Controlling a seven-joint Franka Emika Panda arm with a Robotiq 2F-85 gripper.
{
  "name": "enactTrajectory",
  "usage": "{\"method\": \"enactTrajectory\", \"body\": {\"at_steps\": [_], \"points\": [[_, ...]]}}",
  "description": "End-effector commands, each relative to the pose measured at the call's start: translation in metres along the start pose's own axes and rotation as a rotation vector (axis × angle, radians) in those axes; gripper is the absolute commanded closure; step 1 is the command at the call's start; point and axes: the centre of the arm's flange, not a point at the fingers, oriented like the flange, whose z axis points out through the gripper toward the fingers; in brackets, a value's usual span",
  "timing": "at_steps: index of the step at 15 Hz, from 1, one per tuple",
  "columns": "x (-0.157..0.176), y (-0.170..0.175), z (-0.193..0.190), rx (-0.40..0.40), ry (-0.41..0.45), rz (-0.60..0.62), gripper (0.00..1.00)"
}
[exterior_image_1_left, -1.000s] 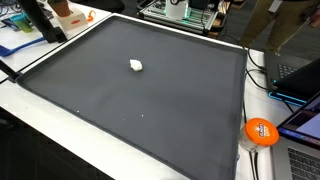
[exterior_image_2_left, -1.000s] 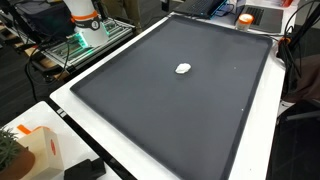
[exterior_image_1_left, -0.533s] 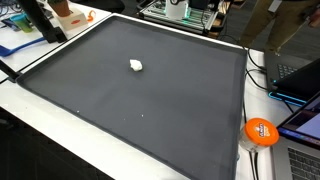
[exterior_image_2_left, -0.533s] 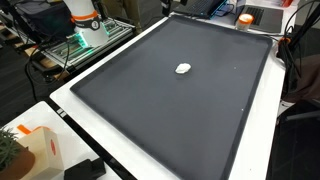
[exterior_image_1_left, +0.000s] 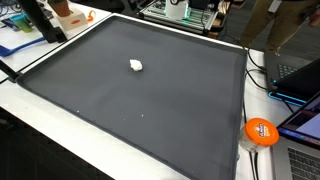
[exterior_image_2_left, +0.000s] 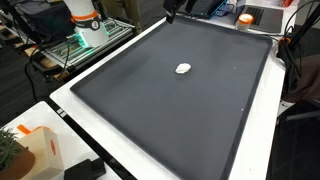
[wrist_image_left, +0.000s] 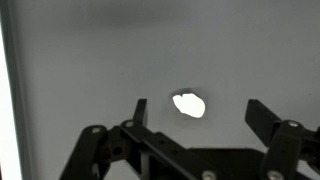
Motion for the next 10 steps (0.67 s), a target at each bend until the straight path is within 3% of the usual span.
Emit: {"method": "enactTrajectory", "body": {"at_steps": [1, 5, 10], "points": [[0.013, -0.004, -0.003, -0.022, 0.074, 0.072, 0.0], [0.034, -0.013, -0.01, -0.035, 0.196, 0.129, 0.0], [0.052, -0.011, -0.007, -0.067, 0.222, 0.15, 0.0]]}}
